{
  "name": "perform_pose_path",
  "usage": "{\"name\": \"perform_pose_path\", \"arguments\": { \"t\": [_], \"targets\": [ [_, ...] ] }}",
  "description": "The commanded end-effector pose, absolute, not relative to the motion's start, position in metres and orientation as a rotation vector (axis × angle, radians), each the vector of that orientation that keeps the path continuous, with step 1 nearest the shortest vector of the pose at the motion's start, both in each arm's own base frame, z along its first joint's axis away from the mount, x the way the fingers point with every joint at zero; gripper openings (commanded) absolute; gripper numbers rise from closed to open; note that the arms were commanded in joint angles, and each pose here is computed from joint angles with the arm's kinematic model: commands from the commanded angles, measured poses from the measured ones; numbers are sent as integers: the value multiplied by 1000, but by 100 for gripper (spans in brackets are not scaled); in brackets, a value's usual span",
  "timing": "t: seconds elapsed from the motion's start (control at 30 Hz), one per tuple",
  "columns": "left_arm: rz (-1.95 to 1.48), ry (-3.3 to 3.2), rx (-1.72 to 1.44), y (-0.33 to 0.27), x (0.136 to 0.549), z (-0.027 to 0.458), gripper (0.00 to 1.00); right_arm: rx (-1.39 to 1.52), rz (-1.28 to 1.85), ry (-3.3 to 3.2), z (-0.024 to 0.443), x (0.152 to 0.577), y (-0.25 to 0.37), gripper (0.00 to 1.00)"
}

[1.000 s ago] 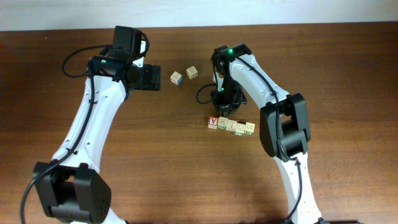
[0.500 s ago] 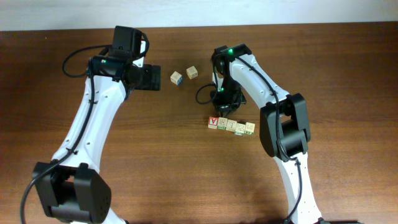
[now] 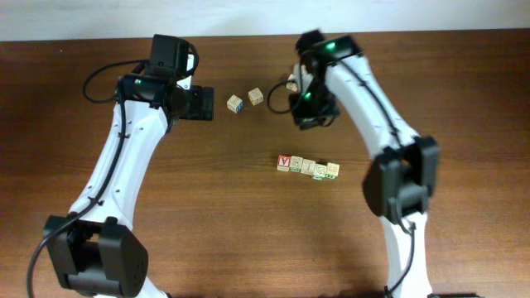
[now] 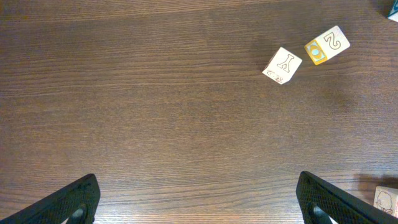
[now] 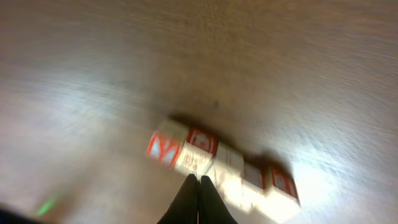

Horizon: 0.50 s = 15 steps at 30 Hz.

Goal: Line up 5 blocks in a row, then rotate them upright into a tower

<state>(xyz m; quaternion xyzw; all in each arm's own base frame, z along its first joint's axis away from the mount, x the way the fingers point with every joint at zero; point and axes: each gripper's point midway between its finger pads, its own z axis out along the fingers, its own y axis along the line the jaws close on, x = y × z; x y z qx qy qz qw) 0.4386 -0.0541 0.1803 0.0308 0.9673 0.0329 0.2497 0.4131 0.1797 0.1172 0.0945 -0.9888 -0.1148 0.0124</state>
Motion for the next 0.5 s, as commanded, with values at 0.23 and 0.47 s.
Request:
{"name": "perform_pose_path", "arguments": {
  "t": [0.23, 0.47],
  "targets": [
    [93, 2623, 51, -51, 442, 185, 99, 190, -341, -3397, 286, 348, 133, 4],
    [93, 2623, 51, -51, 442, 185, 99, 133, -350, -3371, 257, 323, 134, 4]
  ]
}}
